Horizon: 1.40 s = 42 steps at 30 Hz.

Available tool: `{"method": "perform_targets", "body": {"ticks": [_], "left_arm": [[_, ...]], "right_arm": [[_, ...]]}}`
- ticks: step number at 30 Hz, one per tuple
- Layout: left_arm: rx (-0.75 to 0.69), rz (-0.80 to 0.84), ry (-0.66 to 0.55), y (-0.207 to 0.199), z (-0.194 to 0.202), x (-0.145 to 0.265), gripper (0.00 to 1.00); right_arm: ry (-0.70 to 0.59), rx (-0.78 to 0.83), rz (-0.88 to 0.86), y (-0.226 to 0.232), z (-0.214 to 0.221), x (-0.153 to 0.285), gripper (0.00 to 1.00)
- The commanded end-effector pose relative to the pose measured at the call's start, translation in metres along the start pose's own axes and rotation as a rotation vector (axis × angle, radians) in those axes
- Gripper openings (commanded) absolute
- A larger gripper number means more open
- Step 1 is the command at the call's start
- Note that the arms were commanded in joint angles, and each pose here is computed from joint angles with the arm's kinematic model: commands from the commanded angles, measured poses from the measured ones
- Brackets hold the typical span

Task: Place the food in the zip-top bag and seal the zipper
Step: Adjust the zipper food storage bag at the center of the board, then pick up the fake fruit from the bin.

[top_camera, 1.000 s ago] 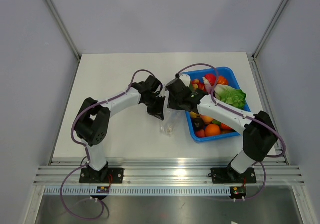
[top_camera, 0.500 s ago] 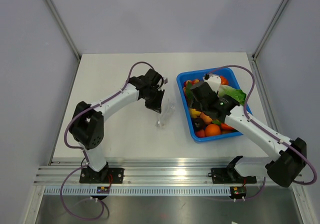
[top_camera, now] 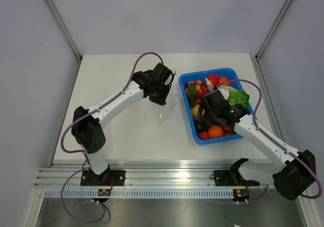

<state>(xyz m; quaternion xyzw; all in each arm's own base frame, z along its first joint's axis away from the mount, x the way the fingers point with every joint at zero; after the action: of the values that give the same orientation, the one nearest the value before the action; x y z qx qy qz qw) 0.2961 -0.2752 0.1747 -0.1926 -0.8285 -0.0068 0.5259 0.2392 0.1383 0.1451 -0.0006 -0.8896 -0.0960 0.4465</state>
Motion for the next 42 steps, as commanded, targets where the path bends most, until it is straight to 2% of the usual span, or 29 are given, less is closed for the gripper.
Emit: {"method": "perform_targets", "body": {"ticks": [1,8,11,17,18,19,23,24,29,32,36,42], "left_arm": [[-0.038,-0.049,-0.054,-0.002,-0.014,0.008,0.00],[-0.042,-0.045,-0.074,-0.010,-0.018,0.012,0.00],[-0.043,-0.043,-0.085,-0.013,-0.022,0.013,0.00],[-0.048,-0.048,-0.106,-0.017,-0.031,0.015,0.00],[-0.049,-0.046,-0.107,-0.018,-0.032,0.015,0.00],[-0.049,-0.045,-0.111,-0.019,-0.033,0.016,0.00],[-0.059,-0.063,-0.113,-0.015,-0.034,0.014,0.00],[-0.066,-0.075,-0.113,-0.013,-0.034,0.014,0.00],[-0.095,-0.114,-0.127,-0.007,-0.040,0.017,0.00],[-0.093,-0.112,-0.121,-0.009,-0.041,0.015,0.00],[-0.085,-0.080,-0.119,-0.015,-0.041,0.016,0.00],[-0.061,0.032,-0.107,-0.034,-0.038,0.020,0.00]], "right_arm": [[0.024,0.044,-0.092,0.022,-0.005,-0.001,0.81],[0.120,0.014,-0.011,0.008,0.019,-0.011,0.90],[0.131,-0.027,-0.020,0.008,0.026,-0.013,0.90],[0.168,-0.082,-0.091,0.020,0.038,-0.021,0.84],[0.166,-0.095,-0.099,0.023,0.038,-0.023,0.82],[0.167,-0.104,-0.096,0.021,0.040,-0.024,0.74],[0.088,-0.145,-0.100,0.019,0.027,-0.015,0.54],[0.071,-0.145,-0.109,0.020,0.023,-0.013,0.52],[0.041,-0.141,-0.218,0.048,0.004,-0.004,0.50],[0.025,-0.122,-0.189,0.052,-0.007,-0.001,0.50],[-0.123,-0.123,-0.141,0.040,-0.041,0.023,0.50],[-0.244,-0.111,-0.244,0.064,-0.089,0.062,0.49]]}}
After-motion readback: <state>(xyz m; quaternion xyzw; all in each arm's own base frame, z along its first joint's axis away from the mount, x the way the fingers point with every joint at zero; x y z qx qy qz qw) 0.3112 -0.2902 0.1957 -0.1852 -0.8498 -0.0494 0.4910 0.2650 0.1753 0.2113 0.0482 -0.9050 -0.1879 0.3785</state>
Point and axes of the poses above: each gripper's point midway between its finger pads, its own x axis back along the fingers, its own y axis along the line the jaws close on, z = x × y, the point moved 1 cm from there along x, back along the fingers, and after that the axes turned 7 degrees about x, right-handed, at the moved point
